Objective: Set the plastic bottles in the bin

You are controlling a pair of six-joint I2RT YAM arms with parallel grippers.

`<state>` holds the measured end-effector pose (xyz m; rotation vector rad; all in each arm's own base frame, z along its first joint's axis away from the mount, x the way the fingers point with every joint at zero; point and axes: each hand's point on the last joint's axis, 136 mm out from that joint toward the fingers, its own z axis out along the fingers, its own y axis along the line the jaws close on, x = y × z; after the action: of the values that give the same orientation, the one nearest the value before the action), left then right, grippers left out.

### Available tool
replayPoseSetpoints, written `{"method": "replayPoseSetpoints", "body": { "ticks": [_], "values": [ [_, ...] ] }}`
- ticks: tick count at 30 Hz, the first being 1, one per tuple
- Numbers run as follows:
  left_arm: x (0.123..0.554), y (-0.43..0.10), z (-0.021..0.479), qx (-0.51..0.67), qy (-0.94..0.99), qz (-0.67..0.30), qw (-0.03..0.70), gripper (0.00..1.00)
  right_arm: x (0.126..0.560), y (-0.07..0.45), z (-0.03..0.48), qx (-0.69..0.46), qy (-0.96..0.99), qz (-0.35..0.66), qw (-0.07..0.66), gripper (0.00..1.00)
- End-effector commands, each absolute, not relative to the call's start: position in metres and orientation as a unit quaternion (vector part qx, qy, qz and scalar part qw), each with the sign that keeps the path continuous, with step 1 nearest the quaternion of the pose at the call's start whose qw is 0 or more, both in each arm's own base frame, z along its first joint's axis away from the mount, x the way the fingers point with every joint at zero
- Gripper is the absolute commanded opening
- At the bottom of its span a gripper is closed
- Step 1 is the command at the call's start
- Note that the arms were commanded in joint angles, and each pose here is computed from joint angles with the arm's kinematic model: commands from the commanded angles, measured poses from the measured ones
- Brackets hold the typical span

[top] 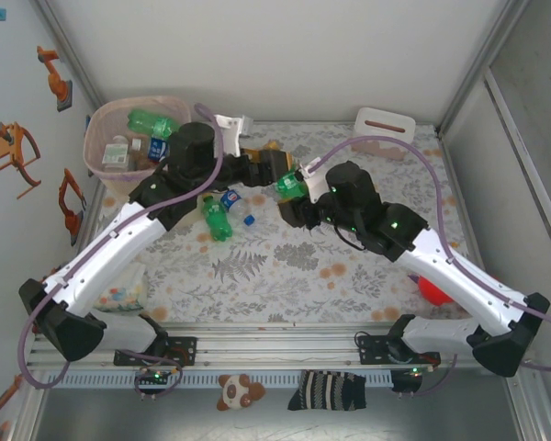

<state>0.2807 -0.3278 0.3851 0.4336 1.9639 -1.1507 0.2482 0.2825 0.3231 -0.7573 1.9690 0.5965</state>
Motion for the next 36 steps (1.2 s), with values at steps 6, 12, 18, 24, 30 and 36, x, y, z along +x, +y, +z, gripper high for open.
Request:
{"method": "replayPoseSetpoints", "body": {
  "ticks": [6,12,18,24,30,36],
  "values": [
    [0.26,-0.352,0.401,0.23,0.741,-0.488,0.4,0.9,0.252,0.264,0.376,-0.262,0.771,0.247,0.525,0.45],
    [0.247,-0.361,0.4,0.252,0.733,-0.497,0.389,0.85,0.252,0.253,0.393,-0.239,0.761,0.247,0.551,0.45],
    [0.237,-0.371,0.405,0.272,0.717,-0.519,0.378,0.82,0.249,0.25,0.401,-0.234,0.753,0.255,0.559,0.45],
    [0.232,-0.379,0.406,0.28,0.709,-0.529,0.373,0.81,0.246,0.25,0.402,-0.236,0.751,0.263,0.558,0.46],
    [0.231,-0.381,0.407,0.28,0.707,-0.531,0.374,0.76,0.245,0.251,0.401,-0.237,0.752,0.265,0.556,0.45],
    [0.23,-0.381,0.408,0.277,0.708,-0.528,0.379,0.68,0.244,0.25,0.4,-0.237,0.751,0.266,0.555,0.46]
  ]
}}
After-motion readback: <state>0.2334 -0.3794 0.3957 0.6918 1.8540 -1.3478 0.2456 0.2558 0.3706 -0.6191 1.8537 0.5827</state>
